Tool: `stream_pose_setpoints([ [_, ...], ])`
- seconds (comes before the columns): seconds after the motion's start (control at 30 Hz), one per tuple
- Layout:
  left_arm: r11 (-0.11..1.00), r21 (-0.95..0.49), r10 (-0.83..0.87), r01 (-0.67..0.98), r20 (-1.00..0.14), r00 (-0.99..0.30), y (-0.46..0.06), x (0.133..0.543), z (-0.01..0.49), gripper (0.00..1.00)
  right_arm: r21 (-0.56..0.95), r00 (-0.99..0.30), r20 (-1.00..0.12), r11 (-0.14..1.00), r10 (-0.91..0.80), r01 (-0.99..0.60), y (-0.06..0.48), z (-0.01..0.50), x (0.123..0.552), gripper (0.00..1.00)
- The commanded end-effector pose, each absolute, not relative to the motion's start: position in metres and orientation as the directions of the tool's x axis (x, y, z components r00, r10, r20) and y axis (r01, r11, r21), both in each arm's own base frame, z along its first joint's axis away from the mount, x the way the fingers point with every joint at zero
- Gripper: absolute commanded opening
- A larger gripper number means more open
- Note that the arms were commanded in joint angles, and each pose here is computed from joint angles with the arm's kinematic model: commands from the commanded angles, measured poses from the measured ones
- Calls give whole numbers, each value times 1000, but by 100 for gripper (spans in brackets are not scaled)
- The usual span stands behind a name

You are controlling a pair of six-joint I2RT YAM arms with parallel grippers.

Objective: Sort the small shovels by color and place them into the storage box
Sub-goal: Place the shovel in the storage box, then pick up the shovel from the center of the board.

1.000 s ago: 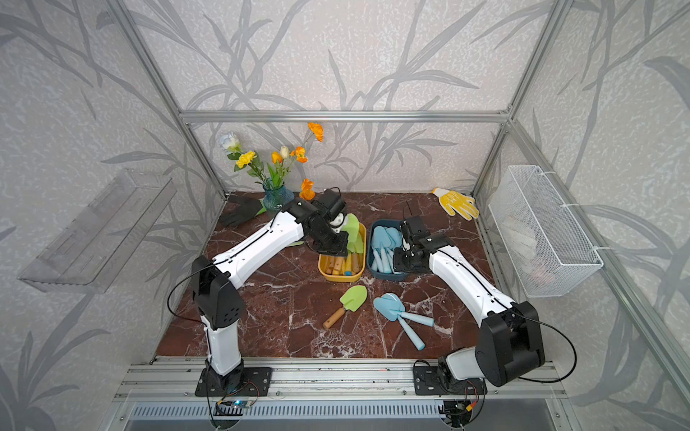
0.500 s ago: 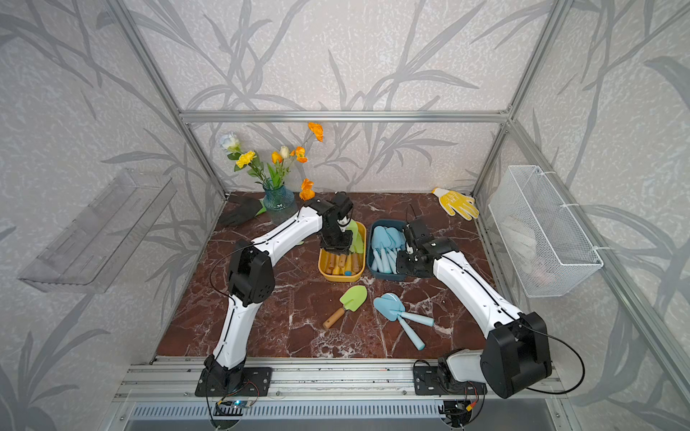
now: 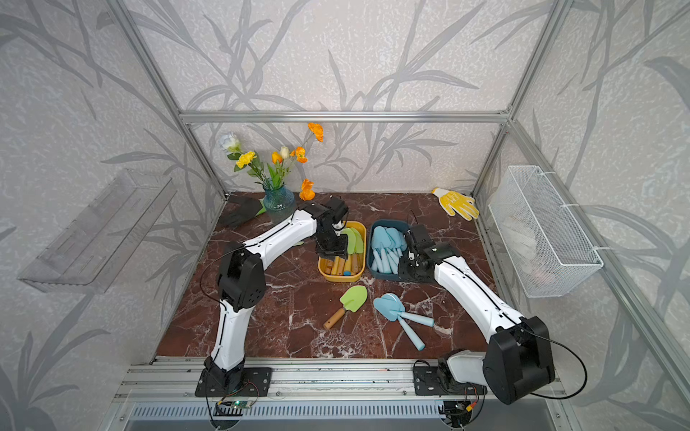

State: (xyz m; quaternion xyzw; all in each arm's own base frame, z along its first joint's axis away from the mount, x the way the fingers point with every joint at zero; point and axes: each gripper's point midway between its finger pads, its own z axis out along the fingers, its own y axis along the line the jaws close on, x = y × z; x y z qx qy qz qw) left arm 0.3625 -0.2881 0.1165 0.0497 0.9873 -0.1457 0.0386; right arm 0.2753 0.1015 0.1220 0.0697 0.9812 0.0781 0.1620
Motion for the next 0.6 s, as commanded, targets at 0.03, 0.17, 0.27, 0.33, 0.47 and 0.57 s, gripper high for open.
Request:
stream_pose_setpoints([
  [0.03, 923, -370, 20, 104, -224, -974, -290, 364, 179, 49, 195, -958, -216, 970, 189, 148, 101, 105, 247, 46],
  [0.17, 920, -387, -55, 54, -265, -963, -280, 361, 188, 50, 195, -972, -121, 965, 202, 177, 104, 82, 213, 47],
  [0.27, 923, -385, -78, 21, -239, -968, -274, 353, 176, 50, 185, -977, -74, 965, 201, 185, 105, 70, 189, 47],
  [0.33, 924, -382, -80, 6, -210, -975, -272, 346, 164, 51, 175, -978, -66, 967, 199, 185, 106, 65, 177, 47],
  [0.47, 926, -378, -84, -15, -168, -982, -270, 337, 149, 51, 161, -973, -33, 962, 229, 221, 101, 55, 162, 47],
  [0.57, 923, -385, -91, -23, -160, -983, -270, 335, 146, 51, 145, -975, -30, 966, 221, 214, 101, 51, 158, 47],
])
